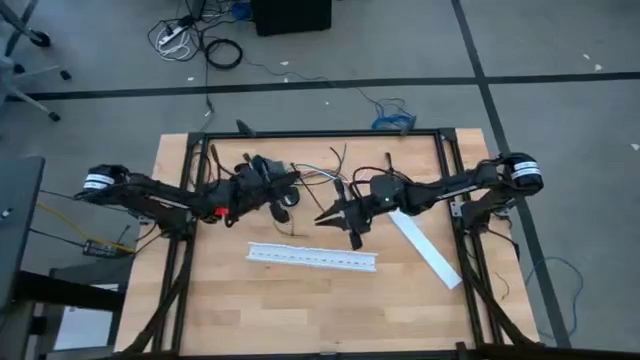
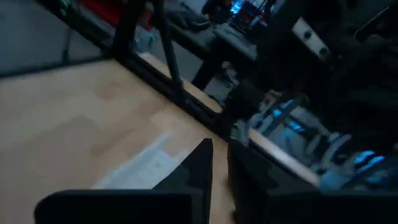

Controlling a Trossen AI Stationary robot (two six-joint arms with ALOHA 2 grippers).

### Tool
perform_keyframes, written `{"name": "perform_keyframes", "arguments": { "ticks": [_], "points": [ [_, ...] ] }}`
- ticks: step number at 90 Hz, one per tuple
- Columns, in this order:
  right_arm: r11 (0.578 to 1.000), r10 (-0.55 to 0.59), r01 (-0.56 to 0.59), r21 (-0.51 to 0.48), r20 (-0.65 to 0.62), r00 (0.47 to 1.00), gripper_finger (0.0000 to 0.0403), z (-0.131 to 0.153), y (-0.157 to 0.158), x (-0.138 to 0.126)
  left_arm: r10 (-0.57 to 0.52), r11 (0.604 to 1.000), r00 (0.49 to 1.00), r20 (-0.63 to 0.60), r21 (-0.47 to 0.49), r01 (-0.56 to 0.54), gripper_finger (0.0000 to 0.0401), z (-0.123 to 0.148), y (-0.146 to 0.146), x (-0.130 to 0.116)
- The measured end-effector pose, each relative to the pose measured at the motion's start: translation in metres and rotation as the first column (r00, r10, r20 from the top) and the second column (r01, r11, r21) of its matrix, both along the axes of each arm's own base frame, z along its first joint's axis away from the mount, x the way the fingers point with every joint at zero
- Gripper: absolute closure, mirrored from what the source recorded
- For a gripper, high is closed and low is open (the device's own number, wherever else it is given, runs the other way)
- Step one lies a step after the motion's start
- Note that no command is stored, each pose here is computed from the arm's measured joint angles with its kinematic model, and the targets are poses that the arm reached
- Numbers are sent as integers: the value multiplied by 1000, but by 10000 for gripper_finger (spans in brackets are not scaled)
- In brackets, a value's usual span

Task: Ziptie cables
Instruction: Wrap the cable wires with the black zip tie

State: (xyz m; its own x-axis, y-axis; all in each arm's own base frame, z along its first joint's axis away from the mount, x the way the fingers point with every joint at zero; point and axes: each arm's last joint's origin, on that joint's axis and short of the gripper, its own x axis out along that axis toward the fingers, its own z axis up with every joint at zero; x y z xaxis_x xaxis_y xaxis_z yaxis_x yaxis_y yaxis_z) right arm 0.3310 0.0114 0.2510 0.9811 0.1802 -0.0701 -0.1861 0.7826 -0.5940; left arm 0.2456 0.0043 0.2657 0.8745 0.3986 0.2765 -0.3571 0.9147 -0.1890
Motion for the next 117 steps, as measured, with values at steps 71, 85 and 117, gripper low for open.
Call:
{"name": "perform_keyframes", "arguments": {
  "ticks": [71,85,117],
  "points": [
    [907,-52,82,-413,83,995,308,52,8,30,-214,898,960,180,-350,266,401,22,-3,-26],
    [901,-76,115,-419,107,991,254,54,12,30,-201,889,960,197,-376,263,401,22,1,-26],
    [636,49,8,-772,51,997,202,44,30,27,-260,714,904,340,-562,417,401,22,19,-26]
  ]
}}
